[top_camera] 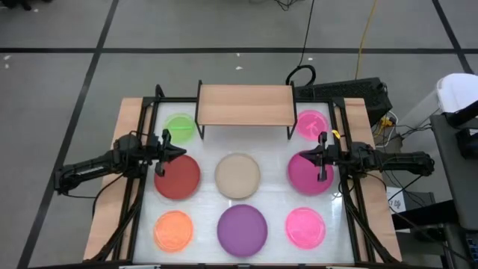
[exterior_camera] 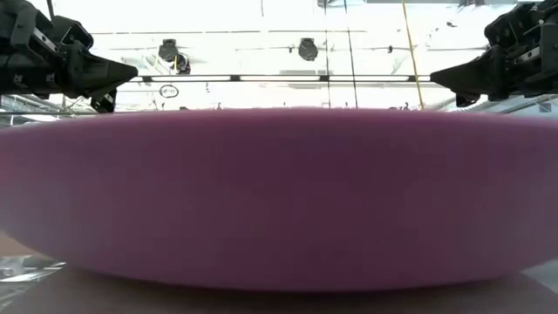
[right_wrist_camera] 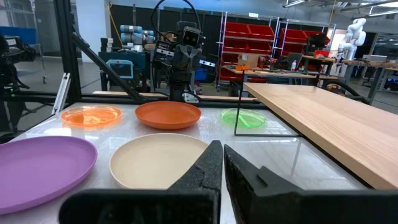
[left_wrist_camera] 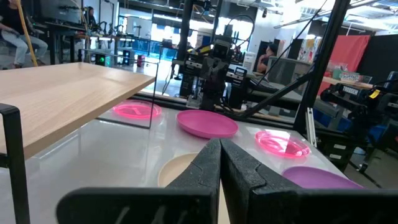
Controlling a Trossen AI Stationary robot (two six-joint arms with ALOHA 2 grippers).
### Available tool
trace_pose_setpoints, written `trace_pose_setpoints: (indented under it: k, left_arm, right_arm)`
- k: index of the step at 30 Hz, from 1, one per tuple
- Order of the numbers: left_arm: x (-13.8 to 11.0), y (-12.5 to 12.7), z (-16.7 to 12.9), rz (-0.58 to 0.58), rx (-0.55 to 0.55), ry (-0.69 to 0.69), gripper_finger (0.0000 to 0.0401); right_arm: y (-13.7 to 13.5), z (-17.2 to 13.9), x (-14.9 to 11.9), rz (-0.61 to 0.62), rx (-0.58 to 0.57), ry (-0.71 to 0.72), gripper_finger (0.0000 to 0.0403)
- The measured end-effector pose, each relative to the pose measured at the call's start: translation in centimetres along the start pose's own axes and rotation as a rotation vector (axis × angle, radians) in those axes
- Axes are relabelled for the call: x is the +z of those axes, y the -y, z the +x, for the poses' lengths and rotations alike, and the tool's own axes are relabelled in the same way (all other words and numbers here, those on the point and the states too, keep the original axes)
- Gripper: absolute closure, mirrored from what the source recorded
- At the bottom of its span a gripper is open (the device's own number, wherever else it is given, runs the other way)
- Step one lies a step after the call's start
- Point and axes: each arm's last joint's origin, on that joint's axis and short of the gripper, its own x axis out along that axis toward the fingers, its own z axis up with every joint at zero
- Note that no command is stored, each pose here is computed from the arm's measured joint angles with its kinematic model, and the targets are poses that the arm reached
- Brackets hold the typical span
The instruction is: Place and stack plates onto a shelf
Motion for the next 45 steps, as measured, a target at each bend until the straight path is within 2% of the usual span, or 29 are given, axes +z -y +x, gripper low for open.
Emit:
trace_pose_setpoints:
  k: [22,28,33,37,43,45]
  left_arm:
    - [0.0,0.0,0.0,0.0,0.0,0.0,0.0391]
    - [0.0,0.0,0.0,0.0,0.0,0.0,0.0391]
    - [0.0,0.0,0.0,0.0,0.0,0.0,0.0391]
    - [0.0,0.0,0.0,0.0,0.0,0.0,0.0391]
    - [0.0,0.0,0.0,0.0,0.0,0.0,0.0391]
    - [0.0,0.0,0.0,0.0,0.0,0.0,0.0391]
  right_arm:
    - [0.0,0.0,0.1,0.009,-0.001,0.008,0.0399]
    - [0.0,0.0,0.1,0.233,-0.001,0.014,0.0399]
    - [0.0,0.0,0.2,0.319,0.0,0.02,0.0399]
    - [0.1,0.0,0.7,0.313,0.005,0.073,0.0399]
    - [0.2,-0.2,1.7,0.184,-0.005,0.18,0.0399]
    - [0.3,-0.3,2.3,0.182,-0.024,0.24,0.0399]
